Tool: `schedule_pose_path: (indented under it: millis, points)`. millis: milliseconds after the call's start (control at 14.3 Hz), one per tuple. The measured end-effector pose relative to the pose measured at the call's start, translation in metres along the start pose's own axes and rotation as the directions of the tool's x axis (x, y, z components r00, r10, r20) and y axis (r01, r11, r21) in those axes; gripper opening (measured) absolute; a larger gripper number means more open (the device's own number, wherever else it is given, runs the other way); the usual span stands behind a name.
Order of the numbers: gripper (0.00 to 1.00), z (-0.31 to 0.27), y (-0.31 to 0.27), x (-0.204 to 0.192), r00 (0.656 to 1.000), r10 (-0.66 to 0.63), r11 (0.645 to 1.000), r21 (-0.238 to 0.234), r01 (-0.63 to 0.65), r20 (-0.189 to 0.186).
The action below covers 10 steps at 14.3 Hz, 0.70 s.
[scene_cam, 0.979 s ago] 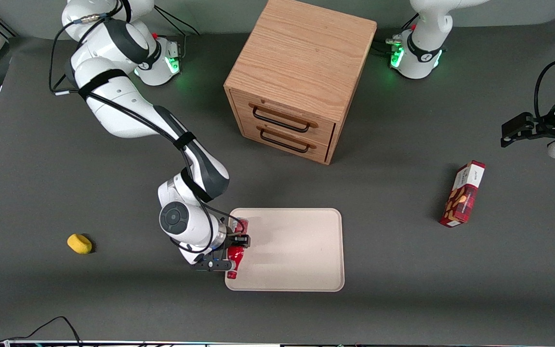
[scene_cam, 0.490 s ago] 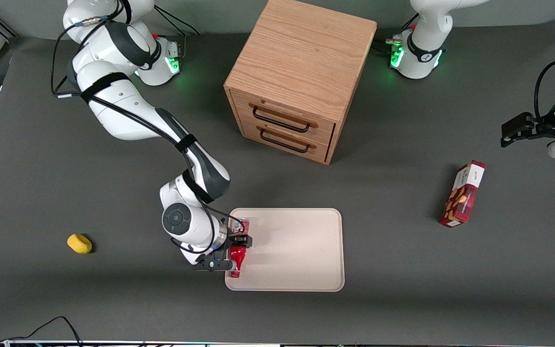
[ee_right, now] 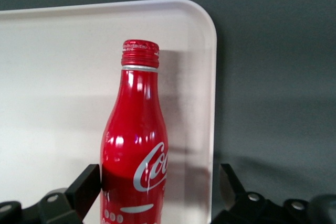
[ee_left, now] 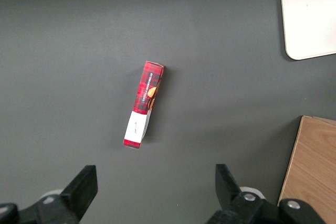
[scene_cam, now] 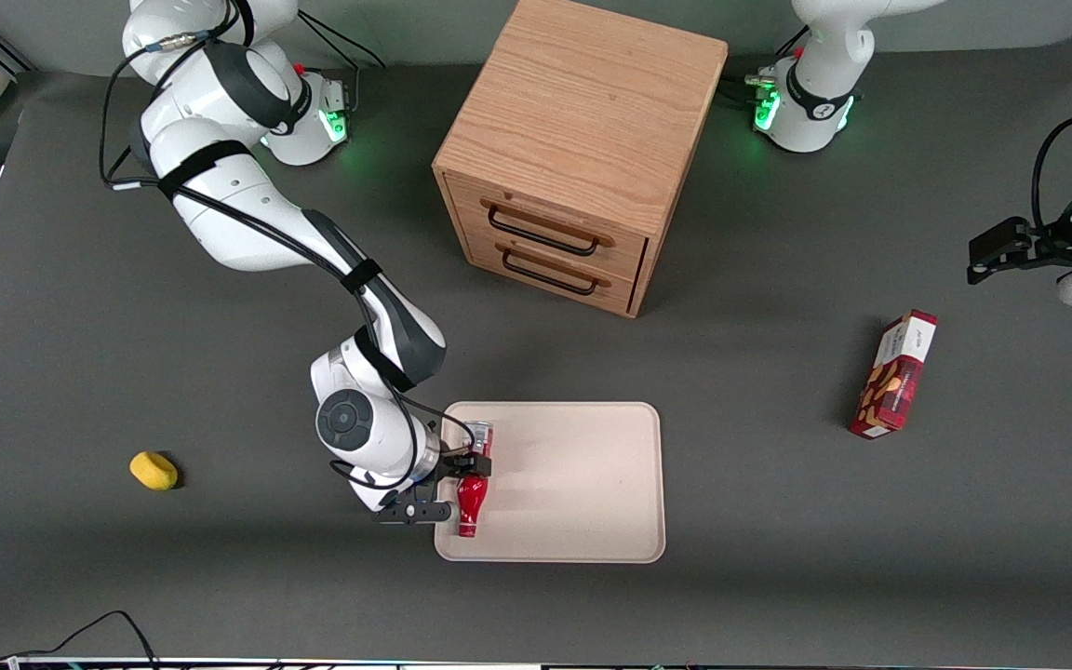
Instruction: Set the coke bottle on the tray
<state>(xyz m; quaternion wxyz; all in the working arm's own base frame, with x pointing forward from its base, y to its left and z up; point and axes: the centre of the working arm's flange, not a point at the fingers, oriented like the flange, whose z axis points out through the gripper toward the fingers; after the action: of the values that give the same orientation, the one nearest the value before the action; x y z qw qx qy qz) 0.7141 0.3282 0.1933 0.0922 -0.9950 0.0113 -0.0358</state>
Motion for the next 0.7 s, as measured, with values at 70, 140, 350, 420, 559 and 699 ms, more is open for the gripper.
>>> schedule_pose_path:
  millis: [70,140,350,420,559,699]
  points:
    - [1.00,0.0000,0.0000,0.0000,1.000,0.000,1.000,0.000,0.000,0.000]
    - [1.00,0.0000,0.0000,0.0000,1.000,0.000,1.000,0.000,0.000,0.000]
    - [1.00,-0.0006,0.0005,0.0008,1.000,0.001,1.000,0.002,-0.001,-0.004]
    - [1.00,-0.0012,0.0010,0.0015,1.000,0.002,1.000,0.002,-0.002,-0.007]
    - [1.00,-0.0028,0.0020,0.0033,1.000,0.003,1.000,0.006,-0.003,-0.014]
    - [1.00,-0.0066,0.0027,0.0055,1.000,0.005,1.000,0.008,-0.005,-0.022]
